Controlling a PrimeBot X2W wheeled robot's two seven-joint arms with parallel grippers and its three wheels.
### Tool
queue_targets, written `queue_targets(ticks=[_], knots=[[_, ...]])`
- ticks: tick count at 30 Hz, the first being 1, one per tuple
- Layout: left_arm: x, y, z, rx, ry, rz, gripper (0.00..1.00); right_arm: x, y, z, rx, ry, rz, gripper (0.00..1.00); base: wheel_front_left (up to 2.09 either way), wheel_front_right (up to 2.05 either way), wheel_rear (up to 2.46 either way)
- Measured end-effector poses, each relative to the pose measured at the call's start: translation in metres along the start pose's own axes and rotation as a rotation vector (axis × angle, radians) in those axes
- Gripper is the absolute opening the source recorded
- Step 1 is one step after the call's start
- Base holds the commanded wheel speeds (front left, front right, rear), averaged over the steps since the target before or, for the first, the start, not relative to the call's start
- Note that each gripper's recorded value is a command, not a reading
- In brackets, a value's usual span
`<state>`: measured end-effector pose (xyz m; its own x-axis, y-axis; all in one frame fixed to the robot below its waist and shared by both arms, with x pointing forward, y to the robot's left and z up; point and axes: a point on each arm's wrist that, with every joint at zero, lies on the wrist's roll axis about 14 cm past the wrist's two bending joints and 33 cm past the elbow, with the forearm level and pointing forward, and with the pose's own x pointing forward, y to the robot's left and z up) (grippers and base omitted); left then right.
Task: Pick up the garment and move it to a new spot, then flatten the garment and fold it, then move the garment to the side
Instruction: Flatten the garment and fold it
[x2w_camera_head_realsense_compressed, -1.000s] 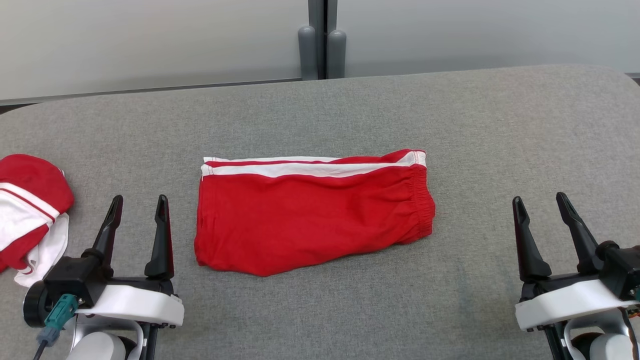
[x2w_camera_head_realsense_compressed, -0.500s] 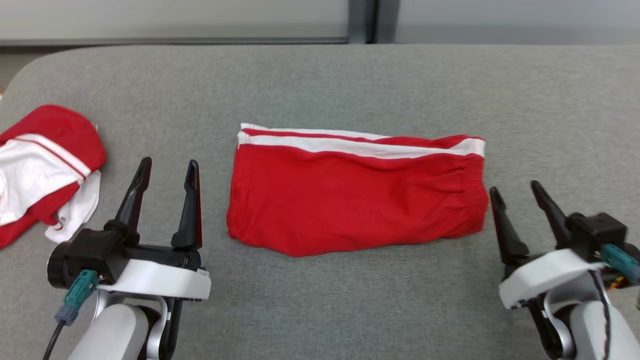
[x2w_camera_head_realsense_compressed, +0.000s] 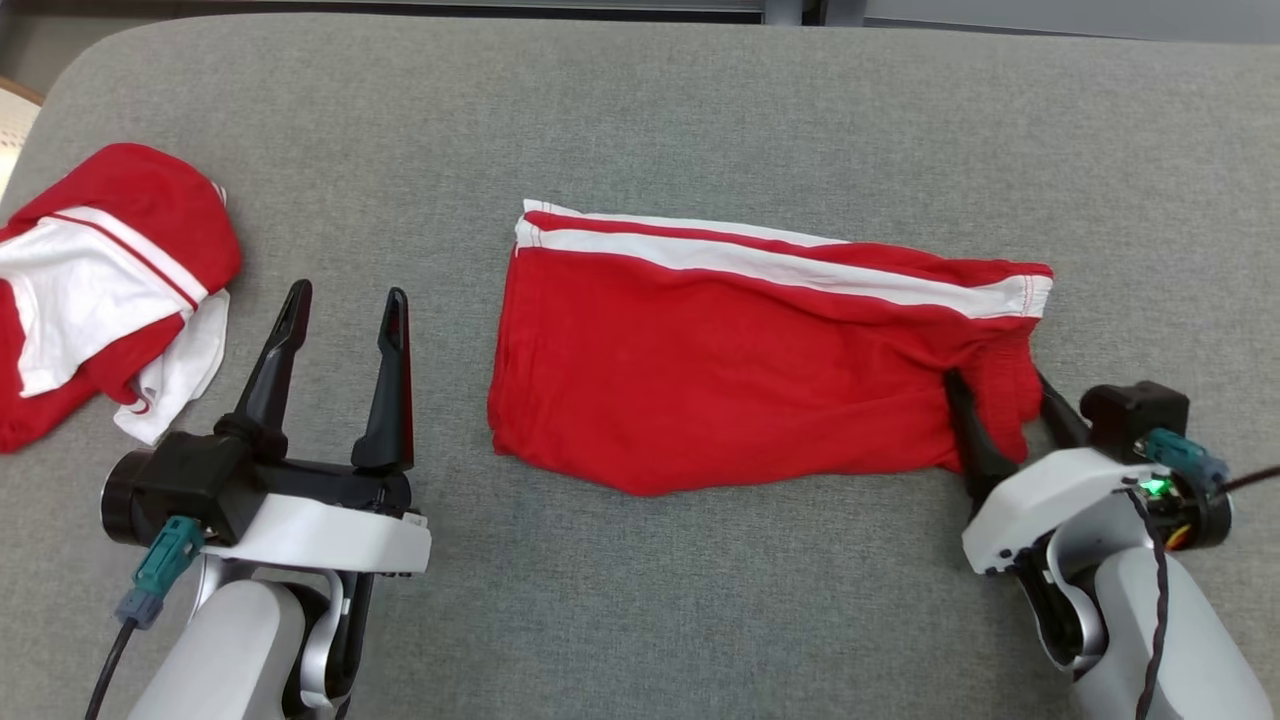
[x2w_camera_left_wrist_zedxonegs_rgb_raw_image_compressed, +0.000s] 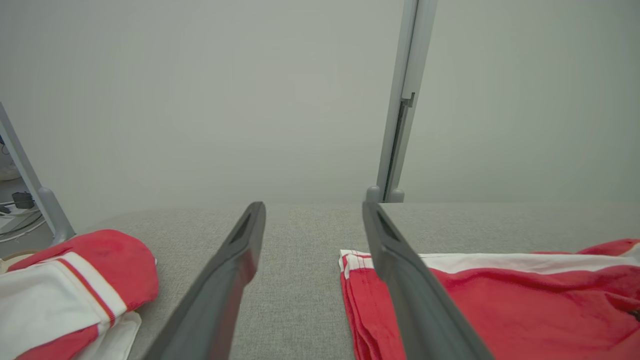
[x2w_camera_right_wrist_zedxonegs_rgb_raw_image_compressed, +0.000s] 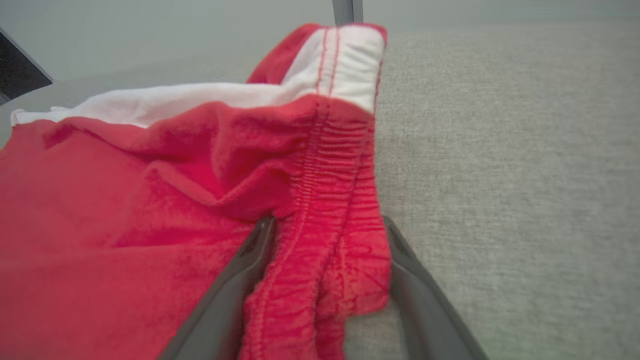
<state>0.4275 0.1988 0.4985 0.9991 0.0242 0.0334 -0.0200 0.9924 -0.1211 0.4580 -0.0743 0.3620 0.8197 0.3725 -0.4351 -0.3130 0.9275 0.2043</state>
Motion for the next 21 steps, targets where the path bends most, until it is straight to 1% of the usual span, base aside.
queue_targets(ticks=[1, 2, 3, 4, 8, 12, 17, 21], knots=[[0.001, 0.0, 0.0, 0.002, -0.002, -0.002, 1.0, 0.001, 0.002, -0.001, 0.012, 0.013, 0.007, 0.71, 0.0, 0.0, 0.0], [0.003, -0.001, 0.001, 0.0, -0.005, -0.006, 1.0, 0.003, 0.005, -0.001, 0.016, 0.02, 0.016, 0.37, 0.0, 0.0, 0.0], [0.004, -0.003, 0.001, -0.001, -0.008, -0.01, 1.0, 0.004, 0.007, -0.001, 0.018, 0.024, 0.024, 0.14, 0.0, 0.0, 0.0], [0.005, -0.003, 0.001, 0.001, -0.009, -0.011, 1.0, 0.005, 0.01, -0.002, 0.032, 0.037, 0.033, 0.0, 0.0, 0.0, 0.0], [0.007, -0.003, 0.001, 0.005, -0.011, -0.015, 1.0, 0.003, 0.014, 0.0, 0.023, 0.06, 0.054, 0.0, 0.0, 0.0, 0.0], [0.011, -0.009, 0.001, 0.003, -0.016, -0.031, 1.0, -0.005, 0.006, 0.008, -0.007, 0.052, 0.046, 0.0, 0.0, 0.0, 0.0], [0.012, -0.017, 0.001, 0.003, -0.018, -0.059, 1.0, -0.04, -0.034, 0.011, -0.043, 0.038, -0.048, 0.0, 0.0, 0.0, 0.0], [0.014, -0.024, 0.005, -0.001, -0.03, -0.075, 1.0, -0.069, -0.068, 0.012, -0.048, 0.04, -0.14, 0.0, 0.0, 0.0, 0.0]])
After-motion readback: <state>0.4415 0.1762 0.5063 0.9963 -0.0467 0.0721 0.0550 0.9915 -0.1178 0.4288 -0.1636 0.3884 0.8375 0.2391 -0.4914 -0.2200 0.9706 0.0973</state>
